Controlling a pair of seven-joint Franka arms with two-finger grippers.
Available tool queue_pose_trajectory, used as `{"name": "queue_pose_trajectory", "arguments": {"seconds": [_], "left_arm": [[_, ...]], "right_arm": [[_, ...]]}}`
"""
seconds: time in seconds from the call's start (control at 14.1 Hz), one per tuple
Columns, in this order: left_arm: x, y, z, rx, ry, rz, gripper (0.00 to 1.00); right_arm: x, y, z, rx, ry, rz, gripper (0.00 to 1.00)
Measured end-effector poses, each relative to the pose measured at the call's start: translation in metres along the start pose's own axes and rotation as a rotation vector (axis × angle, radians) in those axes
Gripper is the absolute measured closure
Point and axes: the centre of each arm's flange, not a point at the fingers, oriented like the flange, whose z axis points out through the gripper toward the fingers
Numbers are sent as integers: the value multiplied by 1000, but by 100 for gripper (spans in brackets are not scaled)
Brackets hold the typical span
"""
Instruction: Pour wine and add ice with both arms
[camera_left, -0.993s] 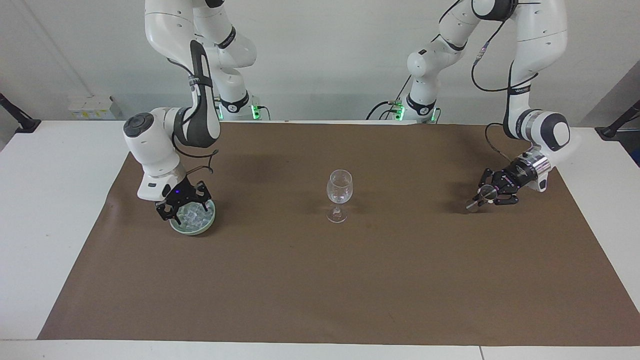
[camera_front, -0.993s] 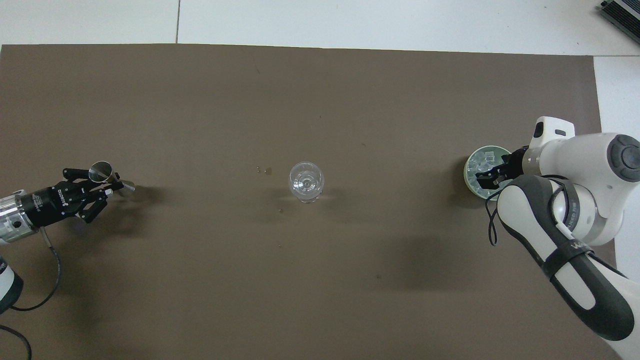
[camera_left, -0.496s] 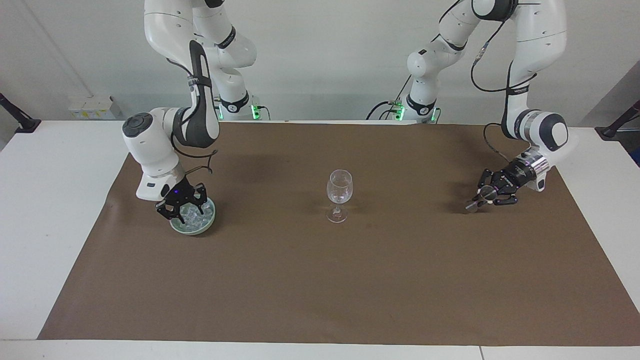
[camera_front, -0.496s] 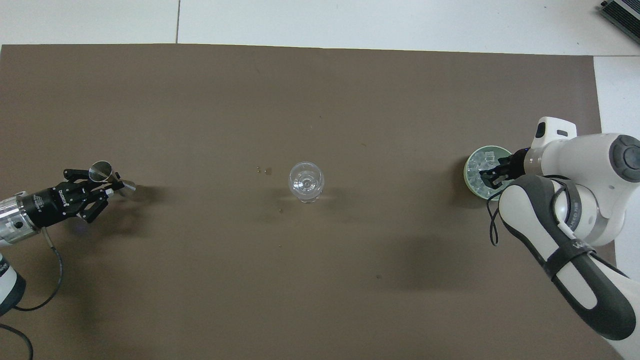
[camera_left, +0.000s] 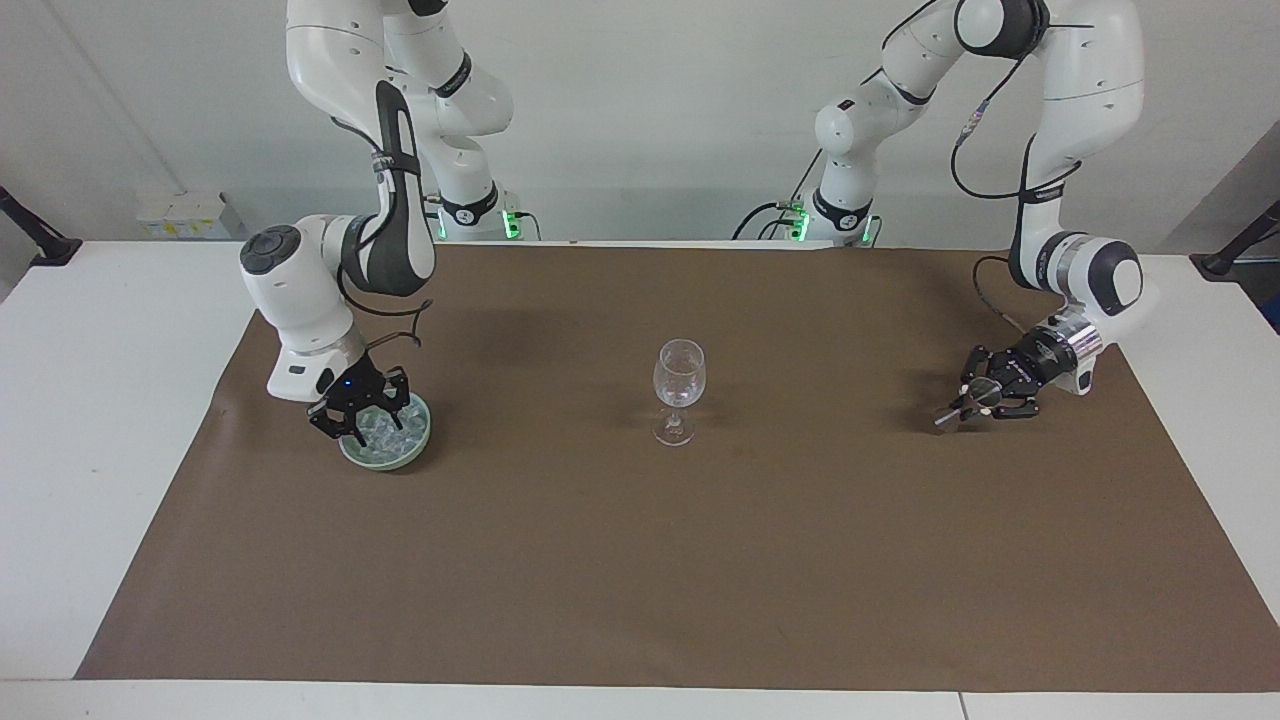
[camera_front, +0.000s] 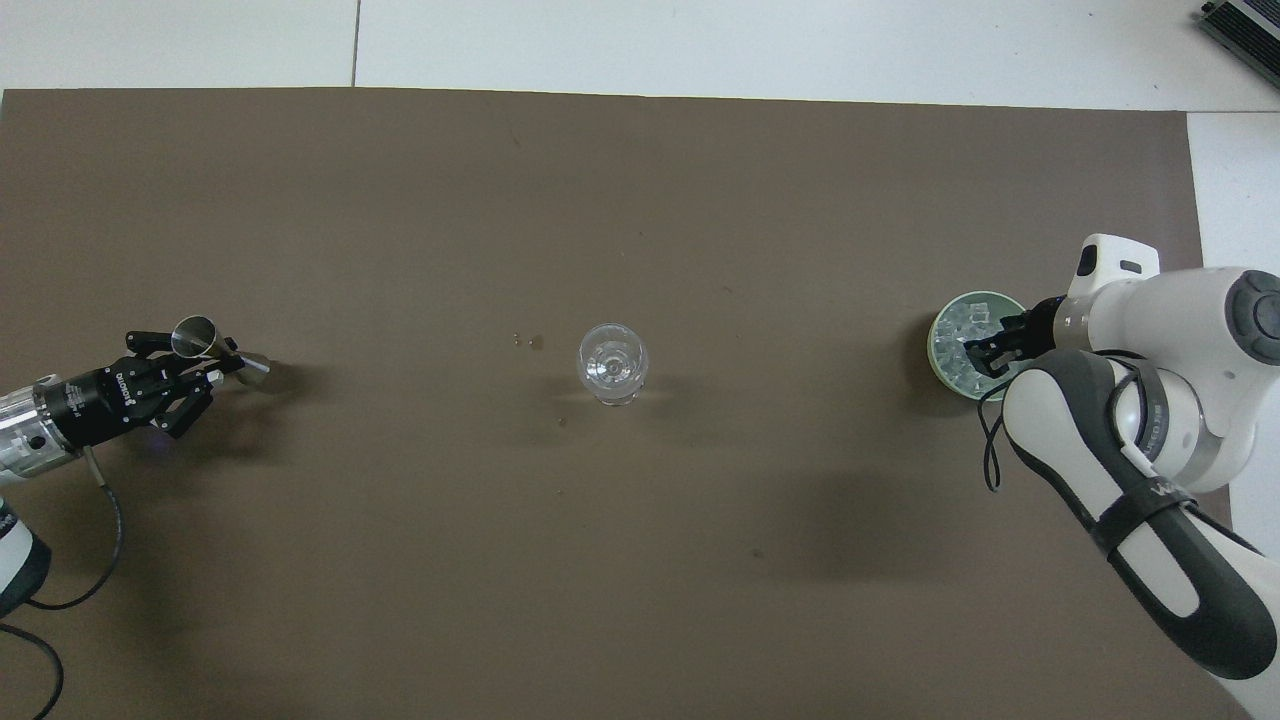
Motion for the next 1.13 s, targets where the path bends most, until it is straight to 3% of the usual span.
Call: {"name": "queue_pose_trajectory", "arguments": {"seconds": [0.21, 0.35, 0.43, 0.57, 1.13], "left_arm": [[1, 0, 2, 4, -1, 43, 79], [3, -1, 5, 9, -3, 67, 79], [4, -1, 6, 11, -3, 72, 79], [5, -1, 7, 12, -4, 73, 79], [20, -2, 11, 17, -11, 90, 79]], "right_arm": [[-1, 1, 0, 1, -2, 2, 44], [-2, 1, 1, 5, -6, 3, 57], [-2, 0, 1, 6, -7, 3, 57], [-2, 0, 1, 10, -11, 4, 67], [14, 4, -36, 37, -22, 85, 67]]}}
